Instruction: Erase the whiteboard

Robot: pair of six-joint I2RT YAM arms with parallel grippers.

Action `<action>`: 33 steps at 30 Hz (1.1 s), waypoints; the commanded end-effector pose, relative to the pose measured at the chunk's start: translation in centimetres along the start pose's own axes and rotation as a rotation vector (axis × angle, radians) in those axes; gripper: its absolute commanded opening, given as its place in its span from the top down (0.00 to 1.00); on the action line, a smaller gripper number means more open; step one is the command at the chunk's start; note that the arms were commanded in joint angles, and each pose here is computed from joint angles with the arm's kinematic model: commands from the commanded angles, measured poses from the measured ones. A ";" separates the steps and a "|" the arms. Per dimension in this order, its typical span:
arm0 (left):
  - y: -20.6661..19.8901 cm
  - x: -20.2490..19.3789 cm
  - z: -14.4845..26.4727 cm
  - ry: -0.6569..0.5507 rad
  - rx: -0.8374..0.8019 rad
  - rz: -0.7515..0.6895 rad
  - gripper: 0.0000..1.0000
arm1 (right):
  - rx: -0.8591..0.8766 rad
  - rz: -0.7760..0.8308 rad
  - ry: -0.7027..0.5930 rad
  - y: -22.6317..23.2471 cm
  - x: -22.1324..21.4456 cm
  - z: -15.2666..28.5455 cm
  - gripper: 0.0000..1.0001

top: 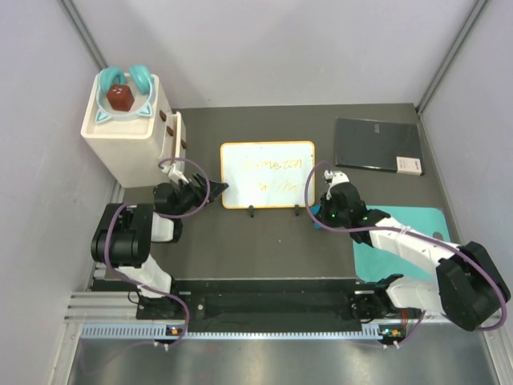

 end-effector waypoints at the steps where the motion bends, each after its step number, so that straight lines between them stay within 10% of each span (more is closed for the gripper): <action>1: -0.7 0.4 -0.1 -0.043 -0.082 -0.028 0.19 | 0.067 -0.024 -0.050 1.1 0.8 1.2 1.00; 33: -0.3 -1.9 -1.2 -0.009 -0.182 -0.005 0.33 | 0.181 -0.040 -0.158 4.4 5.8 2.3 1.00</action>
Point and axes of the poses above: each gripper's point midway between its finger pads, its own z axis back along the fingers, its own y axis along the line the jaws close on, x = y × z, the point moved 6 cm from there along z, back along the fingers, and after that the axes turned 7 degrees about -z, right-handed, at the moved point
